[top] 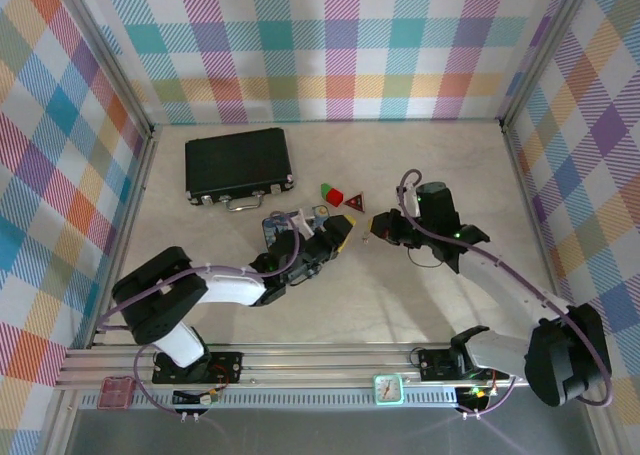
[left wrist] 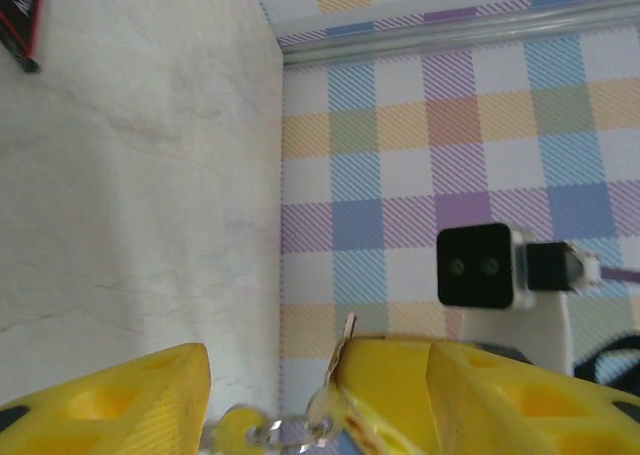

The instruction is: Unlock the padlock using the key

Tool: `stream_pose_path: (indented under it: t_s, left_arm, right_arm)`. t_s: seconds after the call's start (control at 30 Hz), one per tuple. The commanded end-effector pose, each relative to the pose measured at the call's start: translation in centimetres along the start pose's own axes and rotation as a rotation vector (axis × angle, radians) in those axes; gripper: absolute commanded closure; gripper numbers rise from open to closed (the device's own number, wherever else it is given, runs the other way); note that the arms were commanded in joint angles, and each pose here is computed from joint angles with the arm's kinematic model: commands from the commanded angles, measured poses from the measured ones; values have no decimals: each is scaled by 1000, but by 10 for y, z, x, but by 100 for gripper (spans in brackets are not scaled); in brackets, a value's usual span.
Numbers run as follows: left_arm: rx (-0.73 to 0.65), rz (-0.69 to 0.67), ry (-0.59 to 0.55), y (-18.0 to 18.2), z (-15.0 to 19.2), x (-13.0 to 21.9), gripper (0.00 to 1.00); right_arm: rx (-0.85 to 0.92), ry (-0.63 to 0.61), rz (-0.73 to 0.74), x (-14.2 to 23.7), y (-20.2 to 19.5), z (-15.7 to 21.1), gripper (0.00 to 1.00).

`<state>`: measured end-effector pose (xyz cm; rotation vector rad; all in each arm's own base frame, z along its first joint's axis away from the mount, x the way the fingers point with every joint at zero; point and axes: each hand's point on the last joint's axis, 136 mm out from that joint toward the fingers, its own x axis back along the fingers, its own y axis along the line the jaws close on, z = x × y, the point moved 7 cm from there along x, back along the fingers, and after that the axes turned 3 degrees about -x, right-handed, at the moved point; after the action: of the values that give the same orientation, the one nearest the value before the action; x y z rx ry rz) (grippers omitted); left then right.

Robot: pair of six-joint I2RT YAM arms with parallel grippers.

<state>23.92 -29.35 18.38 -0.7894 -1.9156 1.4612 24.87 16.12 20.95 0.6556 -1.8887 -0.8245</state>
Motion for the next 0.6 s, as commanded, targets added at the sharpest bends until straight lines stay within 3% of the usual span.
stream_pose_path:
  t_s: [0.0,0.23,0.43,0.57]
  left_arm:
    - [-162,91,83,-25,-1,19,42]
    - [-410,100,260,-48,9,32,51]
    - [-448,136,354,-46,18,24,61]
    - [-456,150,326,-49,10,24,61]
  right_arm:
    - [122,106,-183,3,20,-6,100]
    - [152,179,-356,2,30,-21,100]
    - [198,230,-454,7,45,-23,100]
    - [206,268,-495,10,48,-20,100]
